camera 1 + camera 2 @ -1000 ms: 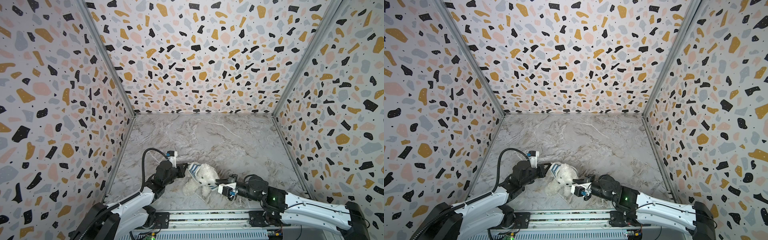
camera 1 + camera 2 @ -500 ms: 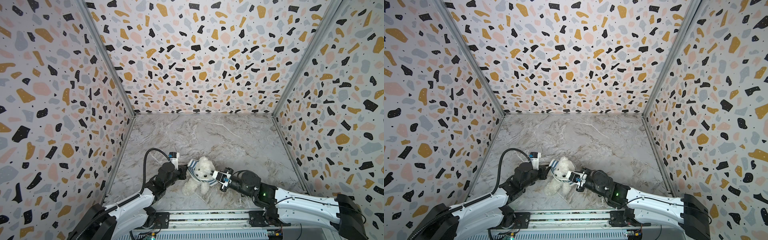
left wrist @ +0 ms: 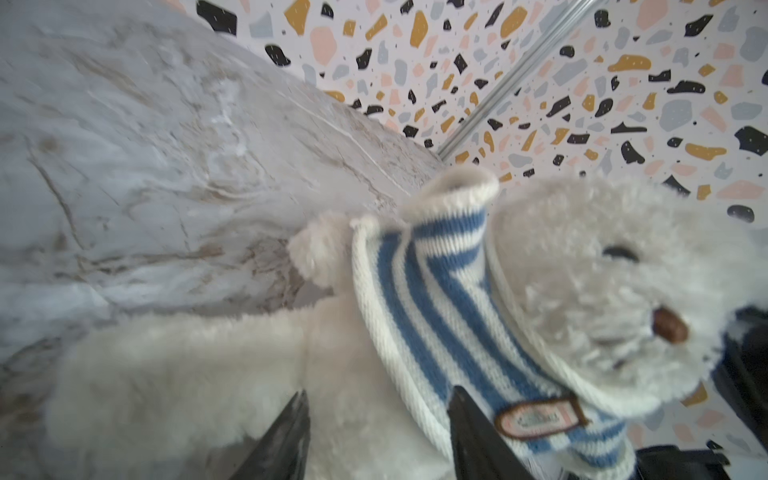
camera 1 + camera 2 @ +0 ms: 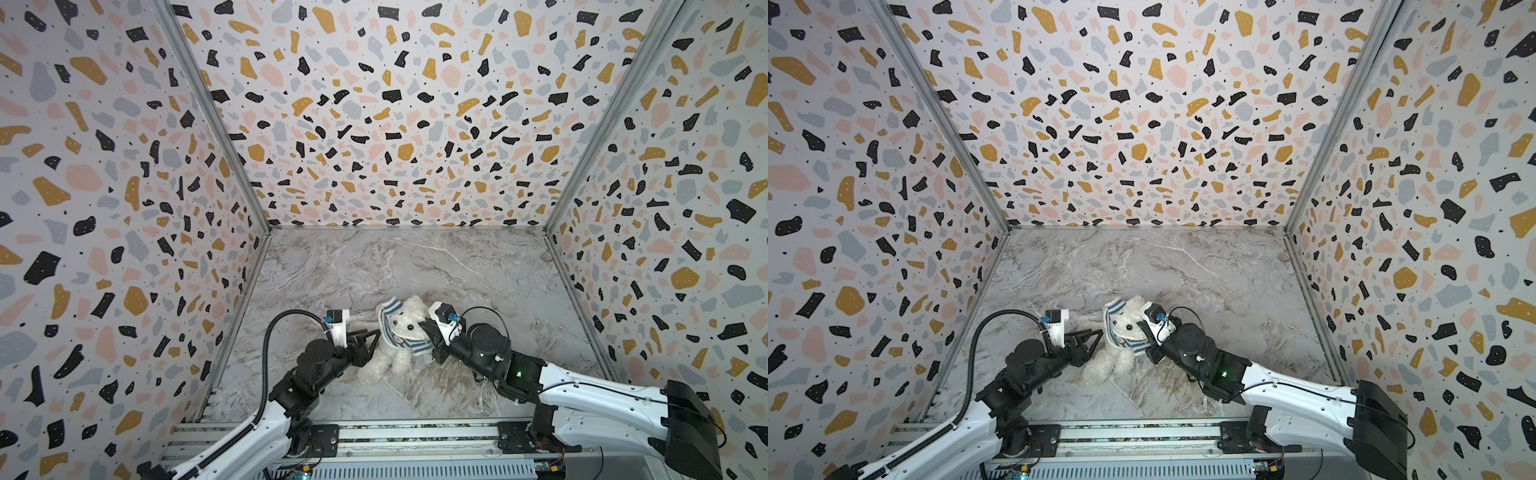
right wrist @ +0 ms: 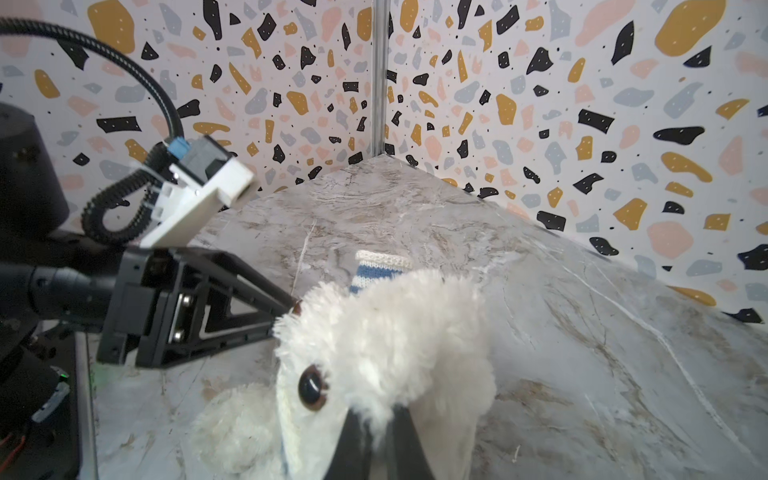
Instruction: Dress the teddy bear
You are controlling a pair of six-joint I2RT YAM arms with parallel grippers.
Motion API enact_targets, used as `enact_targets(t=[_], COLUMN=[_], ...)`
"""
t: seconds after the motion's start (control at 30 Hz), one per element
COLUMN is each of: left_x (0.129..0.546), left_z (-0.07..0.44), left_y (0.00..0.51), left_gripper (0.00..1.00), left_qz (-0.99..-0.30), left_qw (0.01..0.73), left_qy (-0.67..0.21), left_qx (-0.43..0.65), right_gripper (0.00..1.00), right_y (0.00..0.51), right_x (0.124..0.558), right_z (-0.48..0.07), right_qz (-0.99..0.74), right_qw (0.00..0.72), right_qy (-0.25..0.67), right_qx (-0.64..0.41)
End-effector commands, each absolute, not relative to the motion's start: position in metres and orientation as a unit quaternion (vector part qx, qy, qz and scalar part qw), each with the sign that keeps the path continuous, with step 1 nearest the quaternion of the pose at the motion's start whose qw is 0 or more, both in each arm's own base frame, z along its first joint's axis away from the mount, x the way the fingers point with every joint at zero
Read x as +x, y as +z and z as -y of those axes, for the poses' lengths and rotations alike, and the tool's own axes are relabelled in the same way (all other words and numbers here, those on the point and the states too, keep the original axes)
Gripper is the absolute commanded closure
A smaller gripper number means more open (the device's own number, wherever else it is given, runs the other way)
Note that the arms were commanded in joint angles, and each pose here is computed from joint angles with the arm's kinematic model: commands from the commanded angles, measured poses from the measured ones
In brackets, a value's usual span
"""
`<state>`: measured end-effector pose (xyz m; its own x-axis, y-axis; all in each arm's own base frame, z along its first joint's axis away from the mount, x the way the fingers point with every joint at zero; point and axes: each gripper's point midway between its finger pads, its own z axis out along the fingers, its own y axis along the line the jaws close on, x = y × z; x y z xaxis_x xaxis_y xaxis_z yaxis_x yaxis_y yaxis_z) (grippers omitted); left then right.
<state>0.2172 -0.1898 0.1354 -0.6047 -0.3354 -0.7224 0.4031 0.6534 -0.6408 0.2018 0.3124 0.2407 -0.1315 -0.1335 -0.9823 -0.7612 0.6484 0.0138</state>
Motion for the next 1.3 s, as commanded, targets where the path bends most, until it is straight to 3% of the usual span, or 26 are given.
enact_targets(t=[0.0, 0.3, 0.63, 0.8, 1.07, 1.27], left_x=[0.204, 0.208, 0.223, 0.223, 0.221, 0.225], left_z=[0.209, 0.22, 0.216, 0.224, 0.223, 0.205], left_y=[0.15, 0.158, 0.153, 0.154, 0.147, 0.123], left_gripper=[0.45, 0.56, 0.6, 0.71, 1.0, 1.0], left_qz=[-0.763, -0.744, -0.74, -0.738, -0.749, -0.787], left_qw=[0.435, 0.443, 0.444, 0.437, 0.433, 0.435], left_qy=[-0.478, -0.5, -0.501, -0.511, -0.5, -0.433], left_qx=[0.032, -0.005, -0.061, -0.056, -0.053, -0.069], right_gripper=[1.0, 1.0, 1.0, 1.0, 1.0, 1.0], right_y=[0.26, 0.249, 0.236, 0.235, 0.233, 0.233], right_x=[0.215, 0.222, 0.216, 0.216, 0.219, 0.223], right_z=[-0.314, -0.319, -0.323, -0.322, -0.314, -0.297], right_qz=[-0.725, -0.751, -0.757, -0.756, -0.762, -0.772], right_qw=[0.571, 0.548, 0.528, 0.527, 0.532, 0.542], right_qy=[0.294, 0.304, 0.333, 0.341, 0.328, 0.298], right_qx=[-0.248, -0.207, -0.194, -0.186, -0.171, -0.145])
